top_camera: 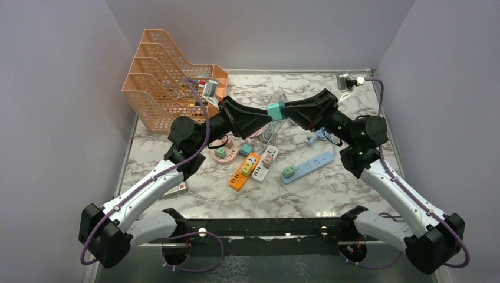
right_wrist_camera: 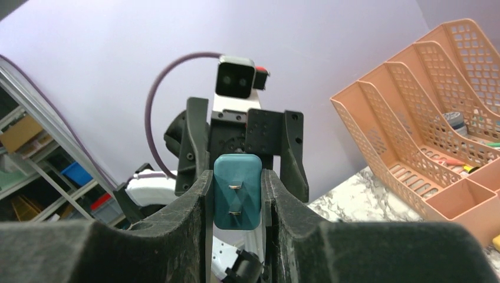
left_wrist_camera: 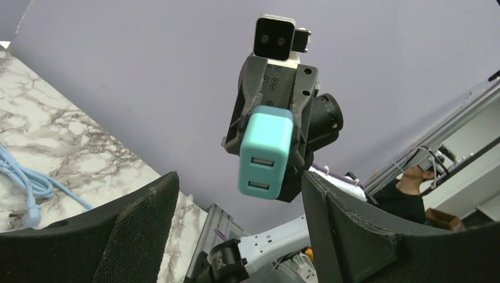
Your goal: Insert the plug
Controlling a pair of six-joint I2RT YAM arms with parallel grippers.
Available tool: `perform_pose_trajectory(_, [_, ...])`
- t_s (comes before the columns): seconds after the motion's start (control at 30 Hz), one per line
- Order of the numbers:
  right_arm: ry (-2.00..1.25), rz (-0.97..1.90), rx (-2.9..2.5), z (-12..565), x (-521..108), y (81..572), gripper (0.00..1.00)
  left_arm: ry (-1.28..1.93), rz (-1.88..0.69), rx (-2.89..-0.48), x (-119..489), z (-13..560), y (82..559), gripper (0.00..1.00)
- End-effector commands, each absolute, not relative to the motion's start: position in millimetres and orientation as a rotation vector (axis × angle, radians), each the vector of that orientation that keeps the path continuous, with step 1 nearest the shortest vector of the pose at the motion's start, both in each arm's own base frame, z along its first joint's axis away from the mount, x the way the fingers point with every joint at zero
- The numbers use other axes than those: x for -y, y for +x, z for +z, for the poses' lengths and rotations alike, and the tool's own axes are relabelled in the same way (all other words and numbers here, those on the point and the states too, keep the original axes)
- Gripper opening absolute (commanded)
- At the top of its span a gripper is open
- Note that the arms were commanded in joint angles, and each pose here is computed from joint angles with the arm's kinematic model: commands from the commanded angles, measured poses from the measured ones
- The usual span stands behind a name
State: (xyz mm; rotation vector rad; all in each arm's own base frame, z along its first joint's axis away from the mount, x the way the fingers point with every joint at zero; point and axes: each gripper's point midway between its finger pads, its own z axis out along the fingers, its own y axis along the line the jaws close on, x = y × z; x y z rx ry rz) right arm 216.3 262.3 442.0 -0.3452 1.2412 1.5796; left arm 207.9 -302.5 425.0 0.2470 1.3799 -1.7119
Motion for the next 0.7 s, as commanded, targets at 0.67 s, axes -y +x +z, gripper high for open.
perform_pose_trajectory(0.67, [-0.188, 1.592, -1.165, 448.2, -255.4, 235.5, 0.17, 0.144, -1.853, -1.177, 312.9, 459.1, 197.6, 0.47])
